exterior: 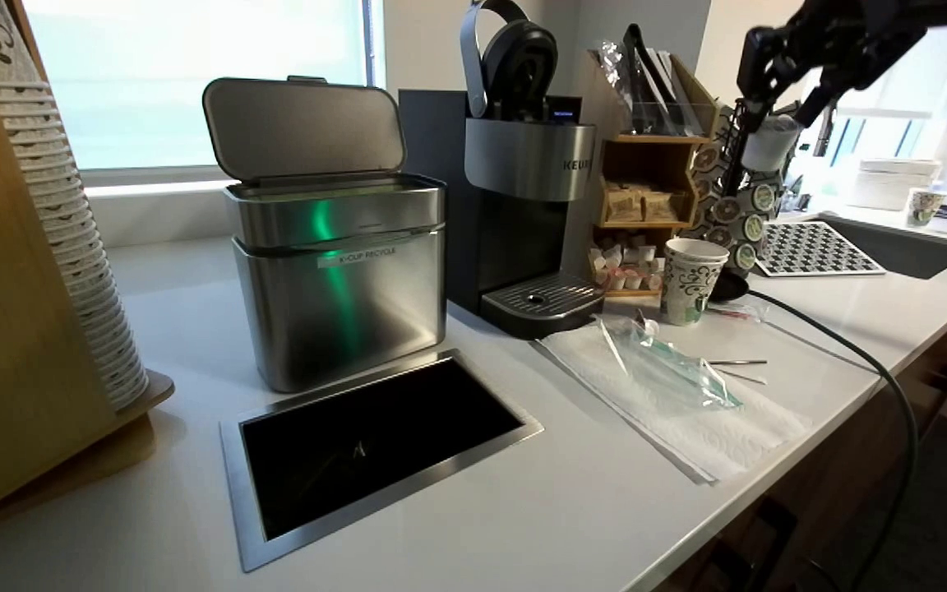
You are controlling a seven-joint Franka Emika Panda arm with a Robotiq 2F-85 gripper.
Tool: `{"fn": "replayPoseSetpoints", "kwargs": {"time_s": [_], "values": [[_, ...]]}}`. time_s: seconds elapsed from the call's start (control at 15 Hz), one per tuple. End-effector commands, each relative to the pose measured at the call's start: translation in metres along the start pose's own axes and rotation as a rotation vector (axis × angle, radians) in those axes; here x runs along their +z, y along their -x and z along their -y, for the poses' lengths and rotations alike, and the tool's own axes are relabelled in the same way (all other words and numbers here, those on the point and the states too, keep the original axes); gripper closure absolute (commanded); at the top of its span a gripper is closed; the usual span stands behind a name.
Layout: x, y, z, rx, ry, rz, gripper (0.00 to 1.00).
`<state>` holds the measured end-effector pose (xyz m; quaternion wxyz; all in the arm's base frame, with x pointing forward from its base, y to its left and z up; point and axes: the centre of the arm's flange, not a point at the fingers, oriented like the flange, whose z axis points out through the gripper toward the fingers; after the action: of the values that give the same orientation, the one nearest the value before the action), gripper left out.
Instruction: Open the coffee maker, put one white container inside and then close the lid of the silver bin
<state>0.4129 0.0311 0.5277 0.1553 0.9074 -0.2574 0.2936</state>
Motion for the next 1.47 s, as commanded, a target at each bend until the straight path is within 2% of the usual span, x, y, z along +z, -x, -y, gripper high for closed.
{"fn": "replayPoseSetpoints", "kwargs": {"time_s": [0.0,0.2,0.47,0.6,0.67,0.87,1.2,1.27,1.4], "values": [[-0.047,-0.050,0.001,-0.014,-0.024,0.041,0.72],[-0.081,-0.095,0.000,-0.096,-0.047,0.122,0.72],[-0.111,-0.154,0.009,-0.168,-0.145,0.213,0.72],[-0.109,-0.169,0.012,-0.180,-0.111,0.204,0.72],[-0.111,-0.137,-0.002,-0.159,-0.126,0.162,0.47],[-0.102,-0.155,0.008,-0.164,-0.125,0.177,0.47],[-0.099,-0.158,0.011,-0.166,-0.125,0.180,0.47],[-0.099,-0.158,0.011,-0.166,-0.125,0.180,0.72],[-0.101,-0.170,0.018,-0.188,-0.145,0.173,0.72]]}}
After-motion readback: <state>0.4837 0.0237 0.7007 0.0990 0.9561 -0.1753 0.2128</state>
